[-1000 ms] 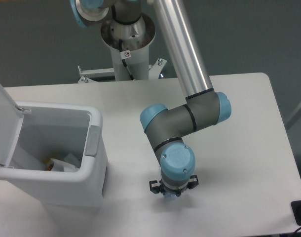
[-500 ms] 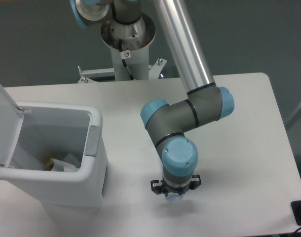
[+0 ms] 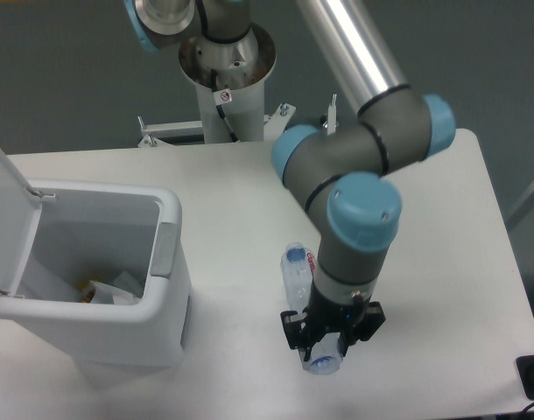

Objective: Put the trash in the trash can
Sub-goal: 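Lower the gripper and close it around the water bottle, then lift the bottle and carry it over the trash bin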

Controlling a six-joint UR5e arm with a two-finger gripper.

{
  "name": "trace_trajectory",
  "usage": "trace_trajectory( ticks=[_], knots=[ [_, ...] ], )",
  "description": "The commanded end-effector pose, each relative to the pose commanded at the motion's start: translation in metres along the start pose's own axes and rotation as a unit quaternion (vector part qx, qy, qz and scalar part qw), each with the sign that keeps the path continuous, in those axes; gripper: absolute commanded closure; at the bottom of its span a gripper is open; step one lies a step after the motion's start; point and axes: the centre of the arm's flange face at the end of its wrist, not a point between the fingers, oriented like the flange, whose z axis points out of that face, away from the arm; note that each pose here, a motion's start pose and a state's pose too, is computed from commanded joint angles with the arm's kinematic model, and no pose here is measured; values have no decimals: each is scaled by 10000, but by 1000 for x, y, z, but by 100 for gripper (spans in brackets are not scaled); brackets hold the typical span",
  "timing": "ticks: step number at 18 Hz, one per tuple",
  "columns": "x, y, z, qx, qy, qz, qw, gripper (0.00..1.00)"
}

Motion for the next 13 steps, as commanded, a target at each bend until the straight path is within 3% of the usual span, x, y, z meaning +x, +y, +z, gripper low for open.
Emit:
trace_trajectory(
  ticks=[4, 6, 9, 13],
  knots=[
    [19, -22, -54, 757, 571, 81, 9955, 43],
    [26, -29, -81, 1068, 1104, 99, 9881, 43],
    [31, -36, -114, 1525, 1412, 269, 9778, 43],
    [49, -46, -166, 2015, 2017, 528, 9570, 43]
  ],
)
